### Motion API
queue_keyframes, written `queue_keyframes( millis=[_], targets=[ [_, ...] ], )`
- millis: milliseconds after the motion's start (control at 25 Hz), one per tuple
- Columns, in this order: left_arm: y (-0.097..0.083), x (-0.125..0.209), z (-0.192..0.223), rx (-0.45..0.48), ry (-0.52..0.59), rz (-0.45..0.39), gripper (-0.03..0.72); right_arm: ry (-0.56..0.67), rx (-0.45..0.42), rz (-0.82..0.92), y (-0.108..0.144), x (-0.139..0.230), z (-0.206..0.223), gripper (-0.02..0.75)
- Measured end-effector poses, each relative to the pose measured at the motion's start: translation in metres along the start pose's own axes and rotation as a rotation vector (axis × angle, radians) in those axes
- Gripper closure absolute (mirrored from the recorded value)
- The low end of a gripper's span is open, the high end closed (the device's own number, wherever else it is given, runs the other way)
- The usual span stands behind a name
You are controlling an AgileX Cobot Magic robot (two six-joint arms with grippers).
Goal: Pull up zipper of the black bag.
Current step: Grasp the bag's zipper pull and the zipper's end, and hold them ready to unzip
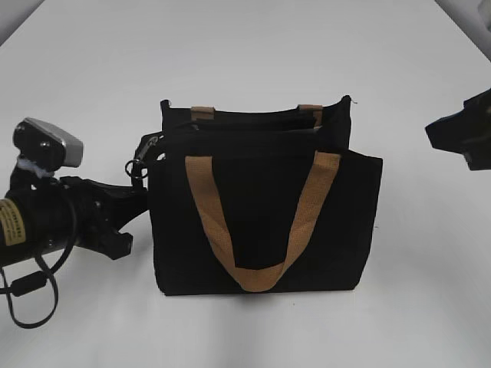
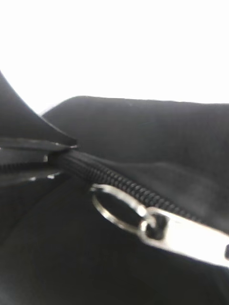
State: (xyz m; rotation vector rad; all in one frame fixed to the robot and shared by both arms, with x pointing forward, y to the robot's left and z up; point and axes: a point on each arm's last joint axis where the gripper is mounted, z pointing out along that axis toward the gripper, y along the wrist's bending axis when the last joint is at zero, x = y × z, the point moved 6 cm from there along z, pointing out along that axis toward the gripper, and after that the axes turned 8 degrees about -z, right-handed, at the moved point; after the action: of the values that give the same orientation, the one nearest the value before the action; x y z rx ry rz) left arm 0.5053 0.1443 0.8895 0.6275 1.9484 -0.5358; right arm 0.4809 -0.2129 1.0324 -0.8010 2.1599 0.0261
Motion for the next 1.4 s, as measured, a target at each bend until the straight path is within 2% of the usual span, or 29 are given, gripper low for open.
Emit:
queue_keyframes(
  millis=[120, 200, 360, 480, 600, 720, 920, 1080, 1400],
  targets=[
    [0.000, -0.005, -0.013, -0.029, -0.031, -0.023, 0.659, -0.015, -0.020, -0.017, 0.004, -0.005, -0.001, 0.326],
    [0.000, -0.010, -0.019, -0.039, -0.057, -0.028, 0.659, -0.047, -0.058, -0.109, 0.017, -0.014, -0.003, 0.326],
    [-0.001, -0.026, -0.032, -0.054, -0.115, -0.021, 0.659, -0.114, -0.196, -0.314, 0.061, -0.032, -0.003, 0.339],
    [0.000, -0.037, -0.041, -0.080, -0.148, -0.023, 0.659, -0.111, -0.309, -0.374, 0.096, -0.039, 0.008, 0.360],
    [0.003, -0.043, -0.051, -0.120, -0.152, -0.040, 0.659, -0.116, -0.377, -0.417, 0.124, -0.052, 0.021, 0.370],
    [0.003, -0.053, -0.062, -0.140, -0.183, -0.058, 0.659, -0.138, -0.407, -0.447, 0.145, -0.071, 0.034, 0.372],
    [-0.001, -0.071, -0.079, -0.139, -0.264, -0.068, 0.659, -0.144, -0.430, -0.469, 0.165, -0.095, 0.060, 0.372],
    [-0.004, -0.080, -0.090, -0.136, -0.306, -0.077, 0.659, -0.133, -0.437, -0.463, 0.172, -0.106, 0.078, 0.372],
    [-0.011, -0.099, -0.110, -0.118, -0.410, -0.080, 0.659, -0.187, -0.446, -0.396, 0.177, -0.135, 0.086, 0.381]
  ],
)
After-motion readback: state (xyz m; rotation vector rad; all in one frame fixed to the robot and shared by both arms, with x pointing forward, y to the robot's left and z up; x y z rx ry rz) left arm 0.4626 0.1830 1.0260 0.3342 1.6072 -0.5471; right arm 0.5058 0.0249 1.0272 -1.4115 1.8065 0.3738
